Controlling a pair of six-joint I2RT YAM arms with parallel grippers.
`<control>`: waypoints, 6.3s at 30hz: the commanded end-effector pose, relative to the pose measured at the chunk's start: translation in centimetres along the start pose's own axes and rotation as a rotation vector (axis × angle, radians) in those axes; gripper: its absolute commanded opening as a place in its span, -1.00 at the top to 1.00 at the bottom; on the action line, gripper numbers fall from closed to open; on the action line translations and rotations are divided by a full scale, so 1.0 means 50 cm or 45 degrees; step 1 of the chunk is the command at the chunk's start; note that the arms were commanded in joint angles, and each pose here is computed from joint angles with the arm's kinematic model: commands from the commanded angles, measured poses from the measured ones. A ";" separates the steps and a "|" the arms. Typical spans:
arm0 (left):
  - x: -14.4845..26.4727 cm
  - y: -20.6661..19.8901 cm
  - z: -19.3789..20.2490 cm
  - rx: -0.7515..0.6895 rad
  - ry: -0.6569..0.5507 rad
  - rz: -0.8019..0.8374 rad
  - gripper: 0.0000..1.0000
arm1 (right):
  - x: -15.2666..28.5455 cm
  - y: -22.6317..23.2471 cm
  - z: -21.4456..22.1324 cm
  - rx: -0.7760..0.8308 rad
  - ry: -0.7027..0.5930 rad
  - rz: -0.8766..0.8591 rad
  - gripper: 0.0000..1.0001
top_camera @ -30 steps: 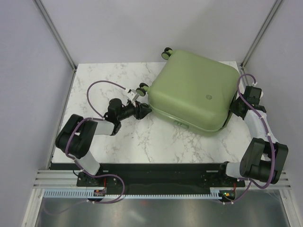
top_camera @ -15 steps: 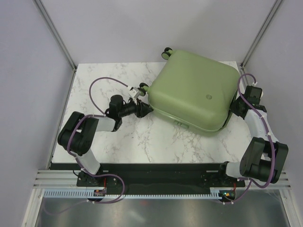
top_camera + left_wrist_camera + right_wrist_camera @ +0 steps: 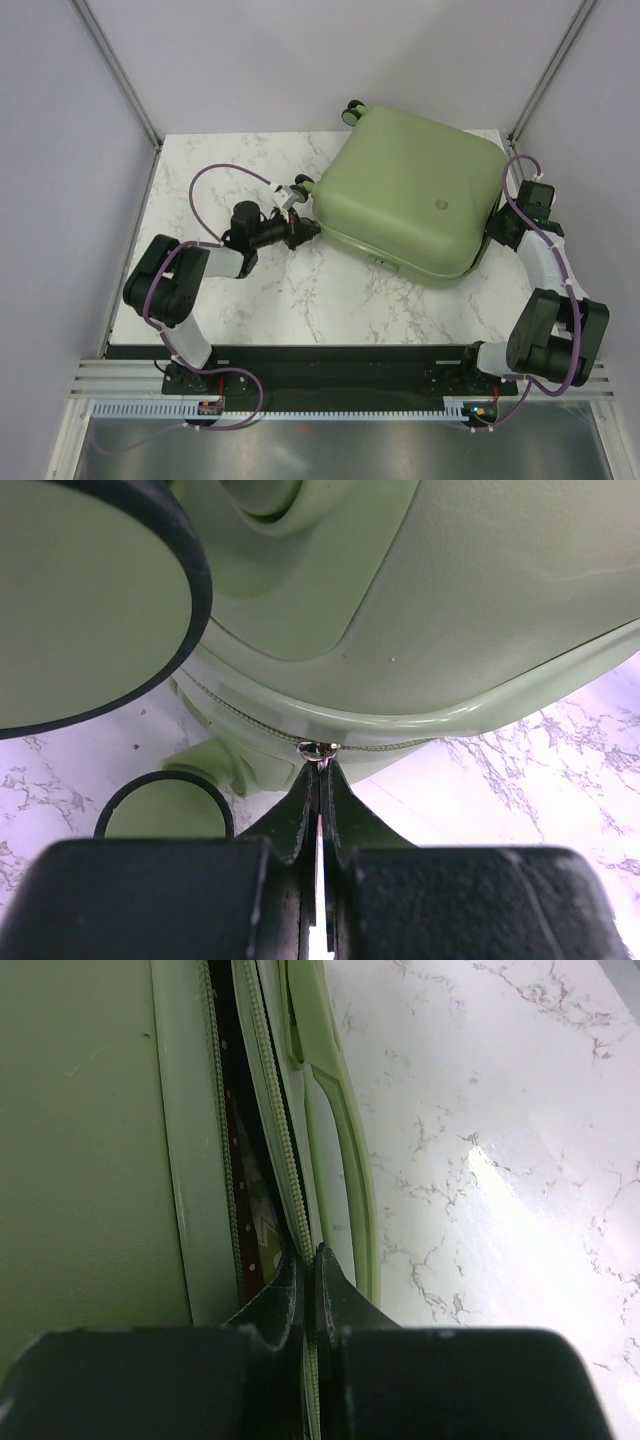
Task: Pack the luggage
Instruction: Zip the luggage at the center of the board.
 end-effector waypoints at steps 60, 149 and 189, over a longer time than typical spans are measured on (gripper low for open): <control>0.051 -0.509 -0.067 -0.004 0.120 0.765 0.96 | -0.065 -0.104 0.070 -0.126 -0.048 0.497 1.00; 0.000 -0.063 -0.240 -0.099 0.235 0.459 -0.90 | -0.322 -0.032 -0.115 0.006 -0.026 0.367 1.00; -0.122 -0.162 -0.159 0.107 0.559 0.705 0.90 | -0.141 -0.104 -0.280 -0.020 -0.279 0.674 -0.96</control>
Point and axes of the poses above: each gripper's point midway between its finger pads, its own x axis back along the fingers, its own y axis along the line the jaws close on, z = x × y, the point moved 9 cm from there along x, back along the fingers, and after that the axes turned 1 degree about -x, right-handed, at the moved point
